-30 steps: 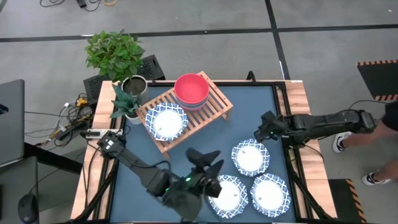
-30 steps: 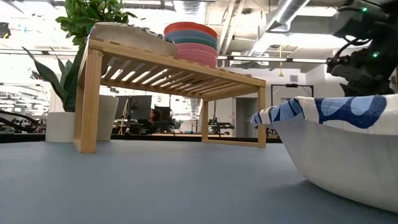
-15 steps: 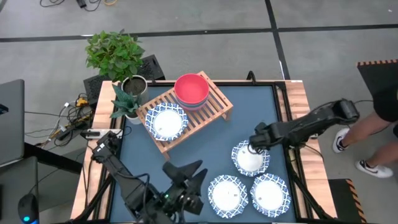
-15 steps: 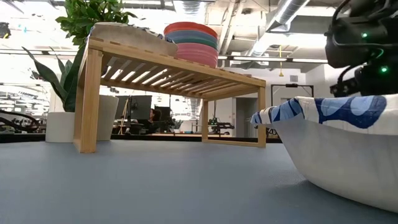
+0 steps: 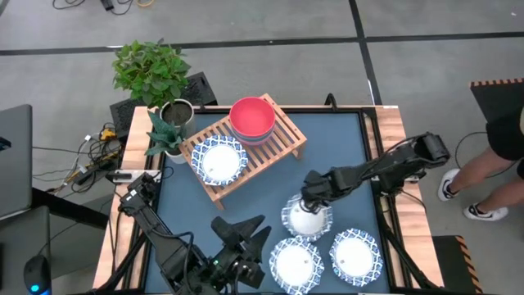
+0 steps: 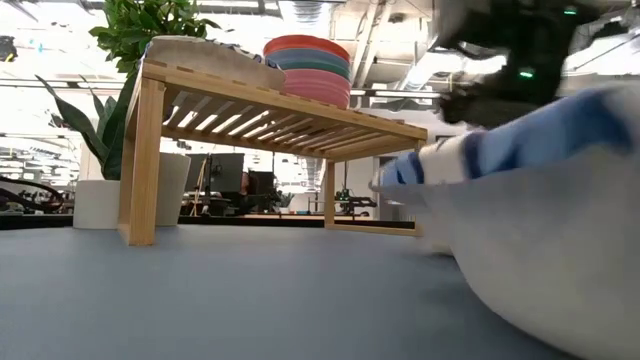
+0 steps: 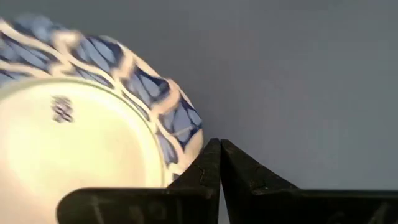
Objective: Place and stack bowls onto a shelf
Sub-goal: Adjust the white patterned bowls
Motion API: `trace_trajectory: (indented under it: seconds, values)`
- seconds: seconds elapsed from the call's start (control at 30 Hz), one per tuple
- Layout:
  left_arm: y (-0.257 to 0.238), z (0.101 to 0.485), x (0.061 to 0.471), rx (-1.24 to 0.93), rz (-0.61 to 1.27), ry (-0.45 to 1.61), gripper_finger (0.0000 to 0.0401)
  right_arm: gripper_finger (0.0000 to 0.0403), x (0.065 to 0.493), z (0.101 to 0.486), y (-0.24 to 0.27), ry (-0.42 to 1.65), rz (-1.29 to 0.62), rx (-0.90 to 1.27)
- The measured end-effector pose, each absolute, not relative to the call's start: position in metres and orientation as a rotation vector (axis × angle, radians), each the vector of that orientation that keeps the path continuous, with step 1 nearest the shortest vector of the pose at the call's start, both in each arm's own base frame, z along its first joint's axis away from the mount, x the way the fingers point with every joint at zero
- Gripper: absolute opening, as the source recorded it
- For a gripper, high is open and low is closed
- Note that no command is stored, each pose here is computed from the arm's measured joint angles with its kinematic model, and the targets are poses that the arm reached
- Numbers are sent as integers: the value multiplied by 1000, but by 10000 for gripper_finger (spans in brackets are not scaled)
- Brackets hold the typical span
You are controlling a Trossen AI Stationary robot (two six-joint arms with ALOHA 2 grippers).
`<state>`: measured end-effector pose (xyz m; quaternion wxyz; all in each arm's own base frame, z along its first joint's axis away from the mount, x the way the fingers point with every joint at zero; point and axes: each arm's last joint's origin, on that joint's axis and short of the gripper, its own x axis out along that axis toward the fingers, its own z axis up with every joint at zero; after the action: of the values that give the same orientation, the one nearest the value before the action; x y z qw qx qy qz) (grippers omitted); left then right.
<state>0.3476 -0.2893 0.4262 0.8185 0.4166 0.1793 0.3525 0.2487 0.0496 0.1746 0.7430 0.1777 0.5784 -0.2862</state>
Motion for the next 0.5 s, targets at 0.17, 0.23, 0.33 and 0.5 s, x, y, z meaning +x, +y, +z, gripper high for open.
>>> trace_trajectory:
  seconds: [0.17,0.23,0.33,0.5]
  values:
    - [-287,426,349,891,756,387,187,20,294,187,50,1115,-425,275]
    - [-287,426,349,909,753,395,187,22,304,199,51,1081,-405,229]
    - [-287,426,349,934,749,405,187,29,304,224,57,1080,-430,145]
    - [-287,426,349,929,750,403,187,22,274,263,87,1140,-408,134]
